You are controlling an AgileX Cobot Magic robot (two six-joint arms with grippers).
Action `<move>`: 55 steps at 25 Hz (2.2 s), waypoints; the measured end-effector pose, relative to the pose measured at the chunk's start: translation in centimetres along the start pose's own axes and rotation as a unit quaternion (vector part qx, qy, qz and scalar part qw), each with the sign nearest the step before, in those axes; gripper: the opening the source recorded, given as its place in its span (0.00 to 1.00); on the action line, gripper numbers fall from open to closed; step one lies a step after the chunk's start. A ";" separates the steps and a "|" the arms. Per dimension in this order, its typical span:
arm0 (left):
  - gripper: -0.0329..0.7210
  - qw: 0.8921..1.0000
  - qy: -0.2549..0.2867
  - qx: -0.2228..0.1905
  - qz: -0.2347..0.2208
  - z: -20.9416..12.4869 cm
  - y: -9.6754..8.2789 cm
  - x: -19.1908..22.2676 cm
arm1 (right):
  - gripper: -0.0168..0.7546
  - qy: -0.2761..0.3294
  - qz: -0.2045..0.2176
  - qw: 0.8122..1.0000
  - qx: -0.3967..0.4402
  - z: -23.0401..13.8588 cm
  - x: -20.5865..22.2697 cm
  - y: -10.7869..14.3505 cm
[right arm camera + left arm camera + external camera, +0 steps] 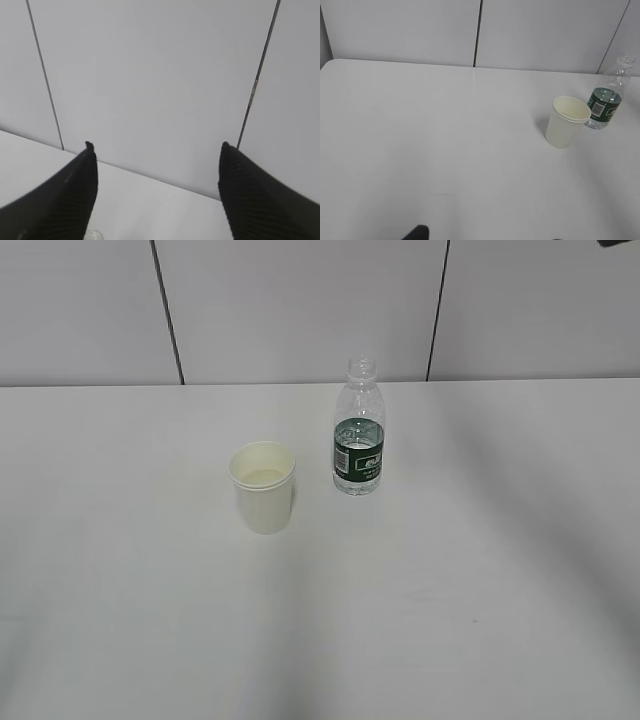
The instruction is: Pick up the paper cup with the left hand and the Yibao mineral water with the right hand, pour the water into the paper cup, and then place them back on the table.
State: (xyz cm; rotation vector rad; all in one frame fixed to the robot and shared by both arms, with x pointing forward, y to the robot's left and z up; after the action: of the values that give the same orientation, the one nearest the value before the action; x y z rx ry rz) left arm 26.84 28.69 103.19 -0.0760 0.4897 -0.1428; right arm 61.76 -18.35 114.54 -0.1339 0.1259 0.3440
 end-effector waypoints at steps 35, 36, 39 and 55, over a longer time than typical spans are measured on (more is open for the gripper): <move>0.62 1.000 0.000 0.000 0.000 0.0 0.0 0.0 | 0.78 0.076 0.012 0.997 0.029 -1.5 -0.9 0.5; 0.62 1.000 0.000 0.000 0.000 0.0 0.0 0.0 | 0.78 0.089 0.001 0.995 0.032 -1.9 -1.0 0.3; 0.62 1.000 0.000 0.000 0.000 0.0 0.0 0.0 | 0.78 0.120 -0.041 0.991 0.044 -2.6 -1.5 -0.8; 0.62 1.000 0.000 0.000 0.000 0.0 0.0 0.0 | 0.78 0.337 -0.099 0.936 0.030 -4.6 -11.3 -2.2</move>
State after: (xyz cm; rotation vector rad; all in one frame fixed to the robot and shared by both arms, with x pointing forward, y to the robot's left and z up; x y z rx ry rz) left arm 26.84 28.69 103.19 -0.0760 0.4897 -0.1428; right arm 51.51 -24.83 111.86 -0.1998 0.7975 0.0785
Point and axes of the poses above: a point on each arm's last joint axis where the gripper is mounted, x pointing out along that axis toward the gripper, y along the wrist's bending axis when the last joint is at zero, z = x × y, the point moved 5 cm from there along x, pointing out along that axis toward the gripper, and after that the axes turned 3 degrees about -x, right-handed, at the moved point
